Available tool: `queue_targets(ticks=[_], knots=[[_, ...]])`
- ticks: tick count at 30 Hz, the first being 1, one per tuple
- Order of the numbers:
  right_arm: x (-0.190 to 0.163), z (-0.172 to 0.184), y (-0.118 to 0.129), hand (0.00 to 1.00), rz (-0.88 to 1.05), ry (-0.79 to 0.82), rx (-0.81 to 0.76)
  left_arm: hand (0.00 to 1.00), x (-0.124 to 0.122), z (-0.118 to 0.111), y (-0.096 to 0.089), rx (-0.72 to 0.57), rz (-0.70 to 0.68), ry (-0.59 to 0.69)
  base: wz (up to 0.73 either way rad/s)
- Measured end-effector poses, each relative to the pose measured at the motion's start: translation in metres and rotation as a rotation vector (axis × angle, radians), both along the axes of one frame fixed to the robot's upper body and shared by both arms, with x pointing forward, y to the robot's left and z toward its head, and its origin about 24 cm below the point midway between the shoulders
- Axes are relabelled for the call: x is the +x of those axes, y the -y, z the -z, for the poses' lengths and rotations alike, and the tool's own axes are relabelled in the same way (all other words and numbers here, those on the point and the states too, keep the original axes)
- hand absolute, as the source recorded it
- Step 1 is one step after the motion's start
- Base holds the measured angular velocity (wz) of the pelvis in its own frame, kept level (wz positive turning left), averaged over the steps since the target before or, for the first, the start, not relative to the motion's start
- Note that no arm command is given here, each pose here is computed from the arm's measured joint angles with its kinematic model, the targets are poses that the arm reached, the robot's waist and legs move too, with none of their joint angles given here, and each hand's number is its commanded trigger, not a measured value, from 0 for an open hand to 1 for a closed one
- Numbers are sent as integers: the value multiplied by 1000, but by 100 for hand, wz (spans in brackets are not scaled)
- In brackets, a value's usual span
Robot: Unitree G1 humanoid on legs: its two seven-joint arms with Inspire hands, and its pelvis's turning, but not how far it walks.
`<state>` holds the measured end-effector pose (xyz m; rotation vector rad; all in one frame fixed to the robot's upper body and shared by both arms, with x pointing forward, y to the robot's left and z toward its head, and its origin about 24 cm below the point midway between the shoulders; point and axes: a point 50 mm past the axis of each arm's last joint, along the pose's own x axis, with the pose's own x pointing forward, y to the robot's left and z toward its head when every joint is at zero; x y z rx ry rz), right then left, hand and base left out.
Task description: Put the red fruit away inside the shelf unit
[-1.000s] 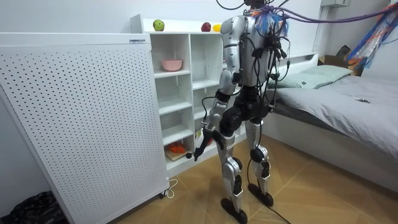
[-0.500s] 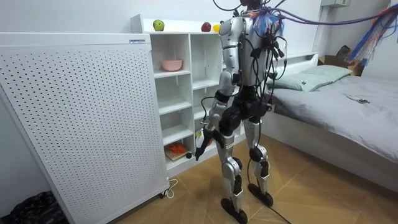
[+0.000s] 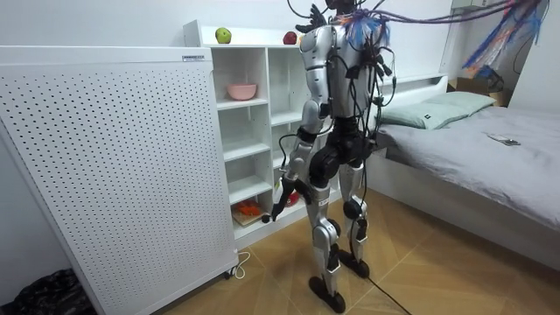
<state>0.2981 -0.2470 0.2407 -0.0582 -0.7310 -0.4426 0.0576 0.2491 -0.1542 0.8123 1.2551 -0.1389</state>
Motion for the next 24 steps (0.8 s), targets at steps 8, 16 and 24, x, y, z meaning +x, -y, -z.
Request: queue_targets(ticks=[8, 16, 24], knots=[[4, -19, -11, 0, -72, 34, -65, 0, -5, -1, -6, 23, -5, -5, 14], [-12, -36, -23, 0, -106, 135, -106, 0, -10, 0, -5, 30, -9, -4, -4], [-16, -41, -25, 0, -106, 166, -105, 0, -11, 0, -3, 25, -12, -1, -7]])
